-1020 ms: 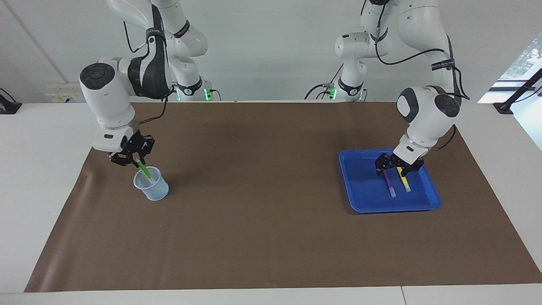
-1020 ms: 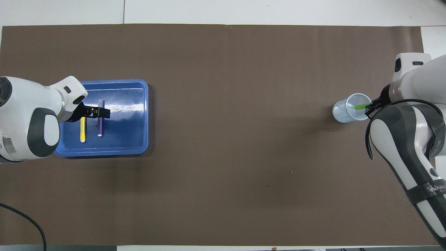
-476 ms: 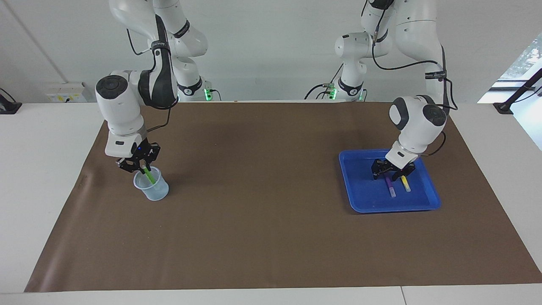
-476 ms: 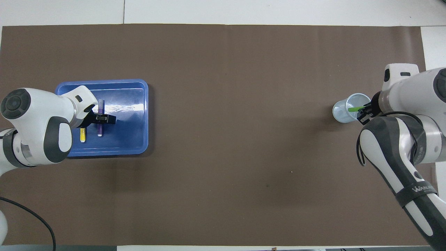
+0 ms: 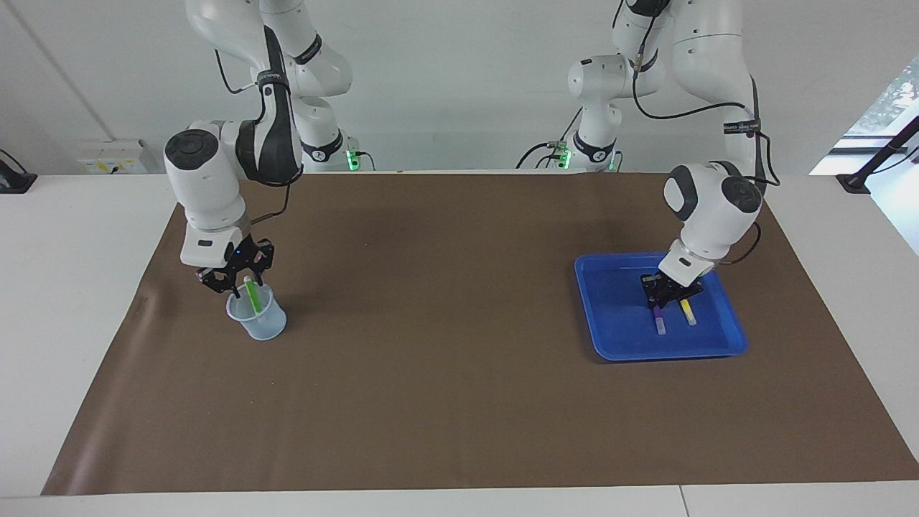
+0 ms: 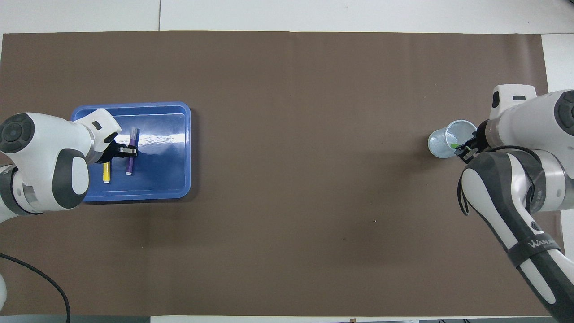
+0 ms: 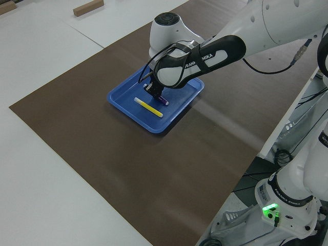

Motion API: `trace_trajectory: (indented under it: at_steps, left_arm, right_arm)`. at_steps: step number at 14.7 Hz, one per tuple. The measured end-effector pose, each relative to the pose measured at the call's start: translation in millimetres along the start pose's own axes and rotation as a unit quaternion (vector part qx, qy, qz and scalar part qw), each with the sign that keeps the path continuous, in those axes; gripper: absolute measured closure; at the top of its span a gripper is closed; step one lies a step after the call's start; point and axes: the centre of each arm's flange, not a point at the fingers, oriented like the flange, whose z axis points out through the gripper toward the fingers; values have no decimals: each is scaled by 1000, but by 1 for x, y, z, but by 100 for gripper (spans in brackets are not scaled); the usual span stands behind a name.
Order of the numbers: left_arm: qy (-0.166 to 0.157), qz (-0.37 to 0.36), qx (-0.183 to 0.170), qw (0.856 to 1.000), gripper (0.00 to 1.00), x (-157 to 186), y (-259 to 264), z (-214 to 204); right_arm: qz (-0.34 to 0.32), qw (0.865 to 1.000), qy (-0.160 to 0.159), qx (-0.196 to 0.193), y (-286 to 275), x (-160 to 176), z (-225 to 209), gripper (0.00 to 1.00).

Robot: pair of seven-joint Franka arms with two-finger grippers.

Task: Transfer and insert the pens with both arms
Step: 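Lift the purple pen toward the right gripper while the right gripper approaches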

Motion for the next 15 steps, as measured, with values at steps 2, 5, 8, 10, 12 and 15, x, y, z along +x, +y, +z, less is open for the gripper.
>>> trace_trajectory:
  at_steps: [2,5,8,10,12,15]
  left_arm:
    - [-8,-28,-2,1000,83,4,4,-19]
    - [-17,-97,-5,995,83,8,25,-76]
    - [-5,-187,-7,982,83,9,84,-121]
    - [1,-246,-12,969,83,10,131,-132]
    - [1,-316,-17,949,83,6,177,-135]
    - [0,-417,-64,907,83,3,229,-143]
  right_arm:
    - [0,1000,4,-3,1,1,-3,19]
    - [-2,1000,11,-9,3,7,-12,0]
    - [1,1000,10,2,4,16,-30,0]
    - [38,997,40,63,-2,26,-42,0]
    - [86,981,73,156,-15,32,-46,0]
    - [199,931,93,291,-33,41,-52,0]
